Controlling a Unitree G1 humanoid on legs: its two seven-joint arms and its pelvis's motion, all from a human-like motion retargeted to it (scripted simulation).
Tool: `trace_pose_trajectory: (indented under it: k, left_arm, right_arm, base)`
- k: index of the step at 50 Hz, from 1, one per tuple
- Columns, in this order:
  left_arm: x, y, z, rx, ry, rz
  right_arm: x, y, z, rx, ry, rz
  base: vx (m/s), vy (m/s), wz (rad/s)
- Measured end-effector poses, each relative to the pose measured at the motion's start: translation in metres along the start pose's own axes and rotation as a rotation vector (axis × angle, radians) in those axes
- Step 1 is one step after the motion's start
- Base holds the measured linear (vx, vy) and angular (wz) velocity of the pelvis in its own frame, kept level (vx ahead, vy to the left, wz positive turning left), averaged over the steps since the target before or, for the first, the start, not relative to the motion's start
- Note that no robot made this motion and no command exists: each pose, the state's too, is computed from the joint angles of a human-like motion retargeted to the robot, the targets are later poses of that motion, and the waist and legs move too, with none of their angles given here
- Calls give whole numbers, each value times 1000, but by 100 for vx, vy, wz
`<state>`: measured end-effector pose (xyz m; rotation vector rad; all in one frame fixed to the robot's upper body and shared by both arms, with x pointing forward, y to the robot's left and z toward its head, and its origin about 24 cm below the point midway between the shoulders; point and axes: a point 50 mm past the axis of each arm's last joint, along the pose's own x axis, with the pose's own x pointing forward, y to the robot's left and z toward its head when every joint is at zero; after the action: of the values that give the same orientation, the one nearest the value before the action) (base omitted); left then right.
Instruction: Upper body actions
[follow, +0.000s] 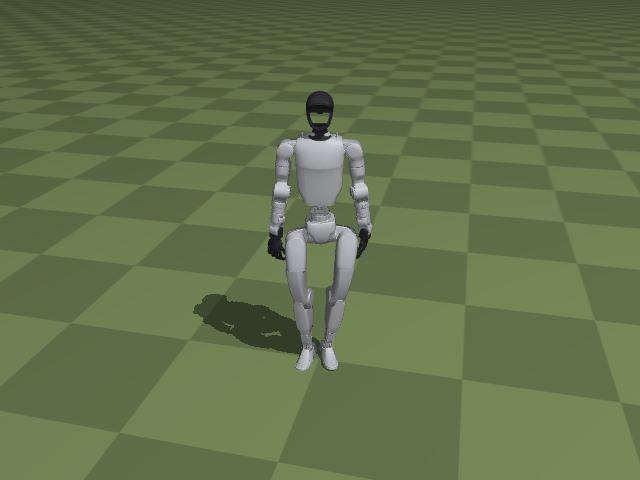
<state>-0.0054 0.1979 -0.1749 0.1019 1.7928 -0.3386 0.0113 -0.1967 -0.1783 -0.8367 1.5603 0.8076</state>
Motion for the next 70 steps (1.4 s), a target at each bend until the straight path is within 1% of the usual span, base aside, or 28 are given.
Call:
trace_pose_trajectory:
  k: [4,8,13,20,25,27,29,32,35,38,41,44,47,50,52,54,58,65,67,70]
  left_arm:
    - [-5,18,-4,-47,-7,55]
    - [-13,42,-11,-98,1,129]
    - [-26,68,-7,-88,-1,219]
    - [-43,81,41,-101,-165,268]
    - [-77,91,112,-7,-381,306]
    - [-103,84,162,43,-532,370]
    - [-129,83,196,61,-671,406]
    - [-172,84,233,84,-844,441]
    - [-229,78,273,167,-988,479]
    - [-286,66,303,256,-1102,516]
    - [-339,58,320,312,-1225,581]
    - [-390,50,328,344,-1348,670]
    - [-429,44,330,369,-1442,749]
    - [-459,39,328,358,-1537,811]
    - [-462,35,328,369,-1585,824]
    - [-452,35,329,382,-1591,832]
    - [-418,40,327,411,-1551,833]
    - [-363,54,319,355,-1454,791]
    - [-362,56,318,334,-1453,782]
    - [-382,58,319,337,-1481,803]
  right_arm:
    - [-1,-8,13,-34,-47,-36]
    - [-4,-24,29,-105,-95,-133]
    - [-8,-36,38,-138,-154,-215]
    - [-13,-53,41,-61,-224,-310]
    - [-31,-96,61,80,-344,-472]
    - [-54,-136,77,175,-442,-593]
    - [-78,-168,91,201,-536,-684]
    - [-121,-211,116,174,-653,-816]
    - [-180,-256,136,147,-773,-970]
    - [-245,-287,153,112,-911,-1122]
    - [-308,-303,167,41,-1038,-1246]
    - [-365,-308,177,-42,-1144,-1357]
    - [-411,-307,180,-134,-1225,-1465]
    - [-442,-305,179,-208,-1258,-1547]
    - [-445,-302,179,-249,-1265,-1552]
    - [-435,-301,181,-281,-1257,-1529]
    - [-397,-295,185,-318,-1233,-1444]
    - [-344,-283,189,-288,-1246,-1331]
    - [-344,-284,190,-274,-1241,-1341]
    - [-361,-290,189,-255,-1236,-1390]
  base:
    - [-5,-2,-29]
    - [-11,-9,-70]
    - [-7,-14,-29]
    - [-14,-17,-43]
    - [-31,-27,31]
    - [-71,-34,38]
    - [-60,-22,-12]
    - [-46,-21,16]
    - [-50,-26,13]
    - [-45,-22,-13]
    - [-41,-2,-30]
    - [-31,-1,-28]
    - [-16,-1,-5]
    - [-5,0,-5]
    - [0,0,-24]
    - [7,2,-30]
    - [13,3,-21]
    - [17,7,7]
    - [12,0,19]
    - [1,-12,15]
